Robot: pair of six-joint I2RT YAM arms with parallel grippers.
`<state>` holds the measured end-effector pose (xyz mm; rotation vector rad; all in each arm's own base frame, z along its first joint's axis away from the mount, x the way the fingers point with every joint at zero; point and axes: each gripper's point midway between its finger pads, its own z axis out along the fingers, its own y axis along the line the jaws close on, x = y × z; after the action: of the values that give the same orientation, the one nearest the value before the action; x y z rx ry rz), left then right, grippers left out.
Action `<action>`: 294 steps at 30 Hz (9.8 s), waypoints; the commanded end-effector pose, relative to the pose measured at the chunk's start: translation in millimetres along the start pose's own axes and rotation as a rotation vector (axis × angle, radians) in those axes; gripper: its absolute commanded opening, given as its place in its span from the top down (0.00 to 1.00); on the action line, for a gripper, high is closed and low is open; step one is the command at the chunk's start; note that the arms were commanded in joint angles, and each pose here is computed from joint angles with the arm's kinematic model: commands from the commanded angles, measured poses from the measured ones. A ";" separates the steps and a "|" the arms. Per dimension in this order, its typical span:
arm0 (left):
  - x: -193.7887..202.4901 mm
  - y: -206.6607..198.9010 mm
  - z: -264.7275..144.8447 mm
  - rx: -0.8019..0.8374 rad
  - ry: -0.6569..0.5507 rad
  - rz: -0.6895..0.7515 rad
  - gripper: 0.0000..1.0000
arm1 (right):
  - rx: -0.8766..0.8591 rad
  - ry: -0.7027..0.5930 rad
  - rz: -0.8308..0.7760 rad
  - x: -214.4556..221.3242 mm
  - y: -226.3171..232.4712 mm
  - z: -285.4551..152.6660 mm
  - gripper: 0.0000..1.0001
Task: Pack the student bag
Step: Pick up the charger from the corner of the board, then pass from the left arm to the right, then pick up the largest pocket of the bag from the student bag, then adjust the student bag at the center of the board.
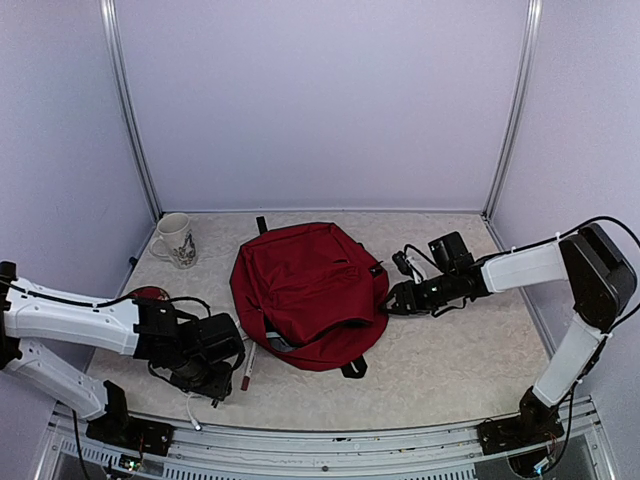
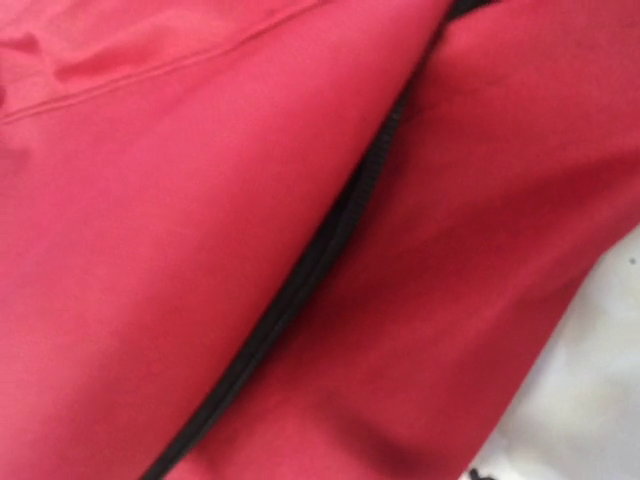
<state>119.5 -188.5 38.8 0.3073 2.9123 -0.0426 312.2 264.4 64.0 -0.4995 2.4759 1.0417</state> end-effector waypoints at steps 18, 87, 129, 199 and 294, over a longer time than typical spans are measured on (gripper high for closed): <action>-130.9 -138.8 -235.6 0.040 -0.957 0.507 0.81 | -0.515 -0.280 -0.356 -55.3 216.6 -126.2 0.30; -147.3 -214.6 -133.2 0.426 -0.690 0.776 0.01 | -0.320 -0.513 -0.166 -77.6 122.4 -186.9 1.00; -275.2 -157.5 -213.2 0.256 -1.052 0.510 1.00 | -0.443 -0.372 0.113 -56.0 133.3 -59.7 1.00; -189.7 -202.9 -191.6 0.529 -0.923 0.726 0.01 | 0.085 -0.147 0.070 -4.5 25.2 -14.0 0.28; -273.4 -58.4 27.7 0.544 -0.503 0.071 0.48 | 0.559 -0.108 -0.066 13.1 73.6 40.0 0.71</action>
<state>381.4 -286.8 62.0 0.3561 2.4106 -0.6482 282.8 333.8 106.6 -0.4235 2.3944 0.4178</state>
